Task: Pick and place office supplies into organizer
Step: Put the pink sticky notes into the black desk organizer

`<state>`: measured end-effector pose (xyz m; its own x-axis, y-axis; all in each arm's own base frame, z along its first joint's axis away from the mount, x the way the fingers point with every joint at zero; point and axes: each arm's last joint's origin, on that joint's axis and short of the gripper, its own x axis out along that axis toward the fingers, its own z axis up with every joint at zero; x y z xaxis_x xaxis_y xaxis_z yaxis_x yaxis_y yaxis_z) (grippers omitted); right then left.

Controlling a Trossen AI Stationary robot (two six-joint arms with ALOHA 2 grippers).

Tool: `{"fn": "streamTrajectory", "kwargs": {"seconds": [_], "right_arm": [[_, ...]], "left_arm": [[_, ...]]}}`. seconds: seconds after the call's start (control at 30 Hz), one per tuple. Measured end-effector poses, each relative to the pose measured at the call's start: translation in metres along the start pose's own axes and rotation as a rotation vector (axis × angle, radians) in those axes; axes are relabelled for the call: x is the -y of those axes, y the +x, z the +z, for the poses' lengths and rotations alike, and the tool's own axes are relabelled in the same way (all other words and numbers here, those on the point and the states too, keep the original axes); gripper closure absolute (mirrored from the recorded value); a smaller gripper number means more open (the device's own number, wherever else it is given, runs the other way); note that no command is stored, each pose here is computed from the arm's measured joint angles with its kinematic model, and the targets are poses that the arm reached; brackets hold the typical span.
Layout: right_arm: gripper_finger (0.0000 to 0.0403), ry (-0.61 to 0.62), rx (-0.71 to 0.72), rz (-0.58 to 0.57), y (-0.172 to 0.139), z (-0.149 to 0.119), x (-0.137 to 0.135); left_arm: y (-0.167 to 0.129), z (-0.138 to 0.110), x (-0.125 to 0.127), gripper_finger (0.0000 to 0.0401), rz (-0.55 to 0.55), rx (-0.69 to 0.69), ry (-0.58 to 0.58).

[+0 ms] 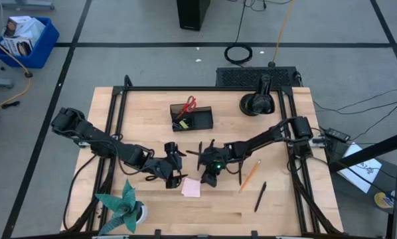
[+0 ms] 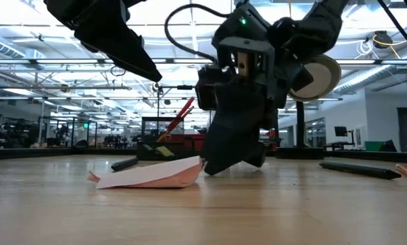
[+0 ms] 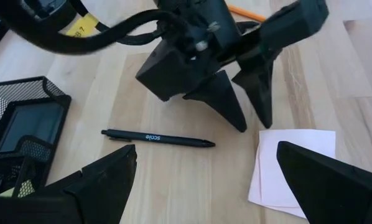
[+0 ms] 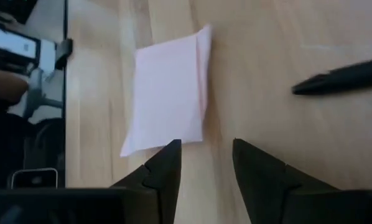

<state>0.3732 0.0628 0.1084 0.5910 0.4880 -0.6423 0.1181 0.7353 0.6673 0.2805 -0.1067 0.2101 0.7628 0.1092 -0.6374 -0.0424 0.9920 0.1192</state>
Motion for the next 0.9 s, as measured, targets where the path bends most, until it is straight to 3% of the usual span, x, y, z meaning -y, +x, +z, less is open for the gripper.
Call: {"fn": "streamTrajectory", "kwargs": {"seconds": [0.2, 0.43, 0.6, 0.9], "right_arm": [[0.0268, -0.041, 0.012, 0.018, 0.002, 0.008, -0.016], [0.0268, -0.017, -0.028, -0.034, 0.006, 0.003, -0.009], [0.0262, 0.022, -0.042, 0.048, 0.015, 0.003, -0.006], [0.0261, 0.014, -0.028, 0.078, 0.02, 0.005, -0.007]], "left_arm": [[0.0, 0.0, 0.0, 0.0011, 0.0, 0.0, 0.0], [0.0, 0.0, 0.0, 0.0011, 0.0, 0.0, 0.0], [0.0, 0.0, 0.0, 0.0011, 0.0, 0.0, 0.0], [0.001, -0.001, 0.0, 0.0011, 0.001, -0.006, 0.005]]}}
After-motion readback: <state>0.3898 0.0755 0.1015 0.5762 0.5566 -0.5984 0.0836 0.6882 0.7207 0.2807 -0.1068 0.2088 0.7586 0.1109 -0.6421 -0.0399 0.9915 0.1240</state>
